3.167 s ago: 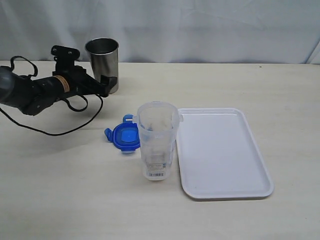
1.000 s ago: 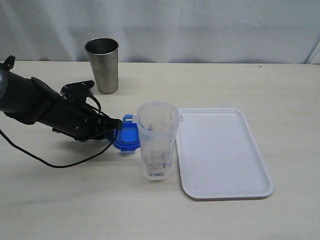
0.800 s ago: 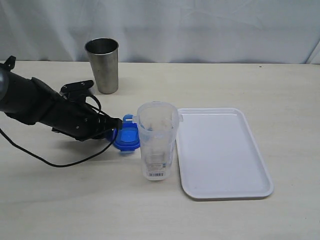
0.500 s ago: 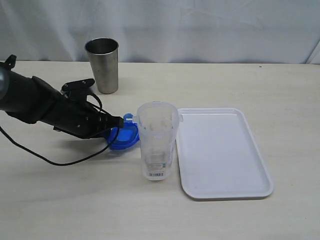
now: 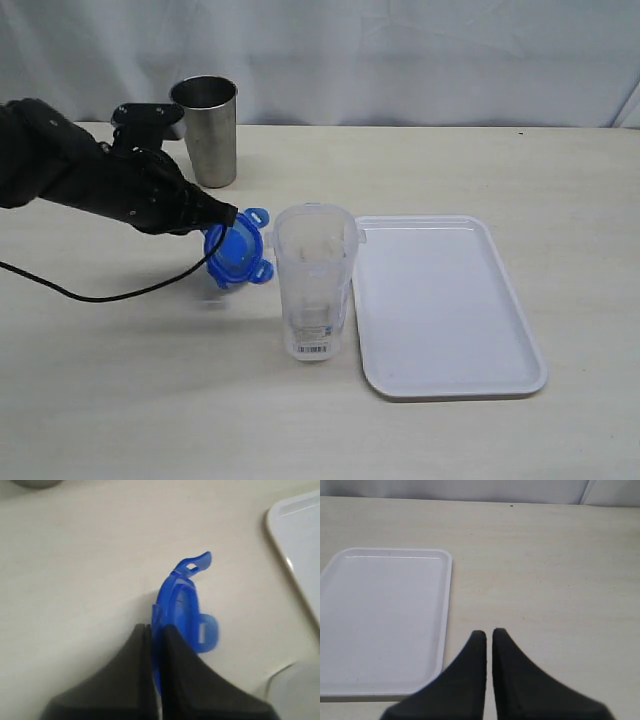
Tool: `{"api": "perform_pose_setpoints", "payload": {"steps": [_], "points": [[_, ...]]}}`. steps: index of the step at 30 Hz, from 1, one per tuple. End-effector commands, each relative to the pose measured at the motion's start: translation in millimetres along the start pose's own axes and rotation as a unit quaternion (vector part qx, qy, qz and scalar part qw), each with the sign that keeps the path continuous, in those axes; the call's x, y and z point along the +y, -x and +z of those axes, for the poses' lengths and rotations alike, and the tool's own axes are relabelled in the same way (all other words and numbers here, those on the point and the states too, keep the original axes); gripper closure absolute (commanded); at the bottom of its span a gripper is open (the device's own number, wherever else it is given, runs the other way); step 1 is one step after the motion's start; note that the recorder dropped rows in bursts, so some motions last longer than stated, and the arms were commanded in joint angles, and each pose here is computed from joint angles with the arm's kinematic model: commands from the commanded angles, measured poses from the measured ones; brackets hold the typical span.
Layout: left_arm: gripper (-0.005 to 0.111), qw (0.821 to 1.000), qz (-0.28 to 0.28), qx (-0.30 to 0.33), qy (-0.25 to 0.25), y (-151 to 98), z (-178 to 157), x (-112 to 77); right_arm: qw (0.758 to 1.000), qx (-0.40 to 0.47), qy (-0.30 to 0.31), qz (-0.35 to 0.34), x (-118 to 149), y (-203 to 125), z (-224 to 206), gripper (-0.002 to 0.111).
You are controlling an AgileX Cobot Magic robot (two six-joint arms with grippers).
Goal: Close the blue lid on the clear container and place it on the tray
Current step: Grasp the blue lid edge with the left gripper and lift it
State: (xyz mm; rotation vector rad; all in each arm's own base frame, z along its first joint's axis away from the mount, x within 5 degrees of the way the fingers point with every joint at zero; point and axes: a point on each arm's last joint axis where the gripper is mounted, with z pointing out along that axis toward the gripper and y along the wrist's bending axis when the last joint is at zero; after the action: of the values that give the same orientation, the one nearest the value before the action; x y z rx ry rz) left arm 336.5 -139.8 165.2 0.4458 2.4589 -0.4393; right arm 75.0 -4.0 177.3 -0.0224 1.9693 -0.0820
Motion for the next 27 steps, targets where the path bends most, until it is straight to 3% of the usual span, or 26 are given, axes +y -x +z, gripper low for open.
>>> {"api": "perform_pose_setpoints", "payload": {"steps": [1, 13, 18, 21, 27], "points": [[0.107, 0.997, 0.066, -0.027, 0.0, 12.9, -30.1, -9.0, 1.0, -0.003, 0.001, -0.002, 0.3, -0.1, 0.4, 0.104], [0.107, 0.981, 0.126, -0.141, 0.039, 40.8, -93.7, -20.3, 1.0, -0.003, 0.001, -0.002, 0.3, -0.1, 0.4, 0.104], [0.107, 0.96, 0.196, -0.189, 0.06, 48.6, -104.1, -37.1, 1.0, -0.003, 0.001, -0.002, 0.3, -0.1, 0.4, 0.104], [0.107, 0.927, 0.288, -0.226, 0.082, 52.5, -104.6, -61.4, 1.0, -0.003, 0.001, -0.002, 0.3, -0.1, 0.4, 0.104], [0.107, 0.865, 0.424, -0.246, 0.108, 51.8, -104.3, -89.2, 1.0, -0.003, 0.001, -0.002, 0.3, -0.1, 0.4, 0.104]]}}
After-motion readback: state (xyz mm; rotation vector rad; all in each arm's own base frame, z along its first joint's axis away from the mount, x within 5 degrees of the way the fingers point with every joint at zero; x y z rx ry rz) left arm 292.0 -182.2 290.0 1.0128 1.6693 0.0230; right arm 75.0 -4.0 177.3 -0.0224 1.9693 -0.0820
